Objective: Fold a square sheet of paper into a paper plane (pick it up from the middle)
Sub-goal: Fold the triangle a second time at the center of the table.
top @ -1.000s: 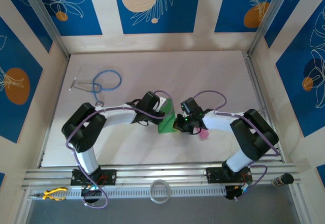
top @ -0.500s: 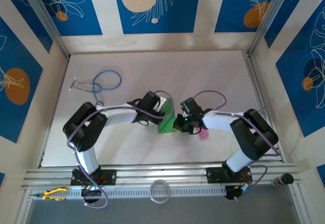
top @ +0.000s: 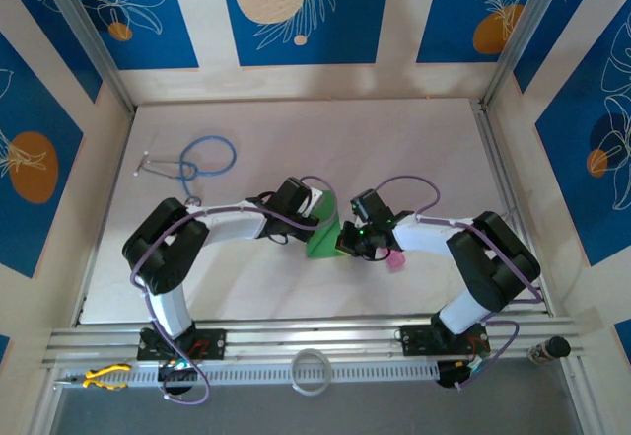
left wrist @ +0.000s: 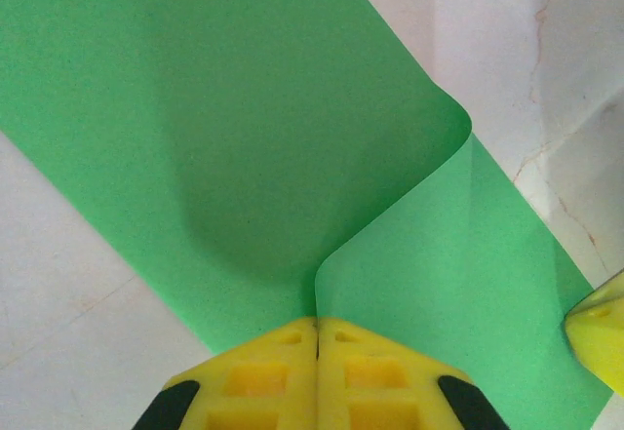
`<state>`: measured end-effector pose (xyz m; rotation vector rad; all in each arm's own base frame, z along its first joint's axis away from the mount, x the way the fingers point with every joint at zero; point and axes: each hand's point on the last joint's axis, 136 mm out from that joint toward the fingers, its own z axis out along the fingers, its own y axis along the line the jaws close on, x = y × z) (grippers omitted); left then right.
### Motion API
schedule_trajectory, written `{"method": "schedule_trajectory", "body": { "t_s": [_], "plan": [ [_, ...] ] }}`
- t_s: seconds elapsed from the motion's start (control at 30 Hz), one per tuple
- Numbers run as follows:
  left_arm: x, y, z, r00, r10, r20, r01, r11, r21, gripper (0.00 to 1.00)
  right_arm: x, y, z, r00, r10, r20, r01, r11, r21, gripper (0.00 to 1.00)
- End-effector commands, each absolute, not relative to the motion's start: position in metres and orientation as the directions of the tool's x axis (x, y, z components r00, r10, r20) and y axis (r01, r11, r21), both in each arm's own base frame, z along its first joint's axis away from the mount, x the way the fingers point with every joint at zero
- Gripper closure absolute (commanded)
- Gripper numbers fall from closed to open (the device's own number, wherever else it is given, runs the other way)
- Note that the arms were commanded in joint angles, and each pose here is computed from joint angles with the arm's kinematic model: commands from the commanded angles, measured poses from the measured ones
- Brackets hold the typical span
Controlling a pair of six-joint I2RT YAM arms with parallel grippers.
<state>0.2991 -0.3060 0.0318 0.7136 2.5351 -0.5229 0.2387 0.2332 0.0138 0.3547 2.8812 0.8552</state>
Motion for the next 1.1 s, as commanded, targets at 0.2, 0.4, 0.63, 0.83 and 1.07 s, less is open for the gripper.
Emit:
{"method": "schedule_trajectory", "body": {
  "t_s": [0.2,0.4,0.63,0.83,1.07],
  "plan": [
    [0.306,-0.300,0.027,-0.776,0.387,-0.498,0.541,0.815,-0.208,0.98,0.223,0.213,-0.010,-0.966,0.259,0.004,0.234,0.867,0.439,1.00],
    [0.306,-0.298,0.025,-0.780,0.379,-0.497,0.530,0.822,-0.205,0.98,0.223,0.214,-0.010,-0.966,0.259,0.006,0.235,0.867,0.439,1.00],
    [0.305,-0.299,0.021,-0.784,0.381,-0.490,0.532,0.819,-0.215,0.98,0.224,0.214,-0.009,-0.966,0.259,0.005,0.235,0.867,0.440,1.00],
    [0.302,-0.303,0.017,-0.788,0.387,-0.479,0.541,0.807,-0.239,0.97,0.224,0.215,-0.010,-0.967,0.256,0.008,0.233,0.866,0.442,1.00],
    [0.298,-0.302,0.012,-0.792,0.396,-0.464,0.544,0.803,-0.244,0.98,0.227,0.218,-0.004,-0.969,0.245,0.000,0.217,0.859,0.464,1.00]
  ]
}}
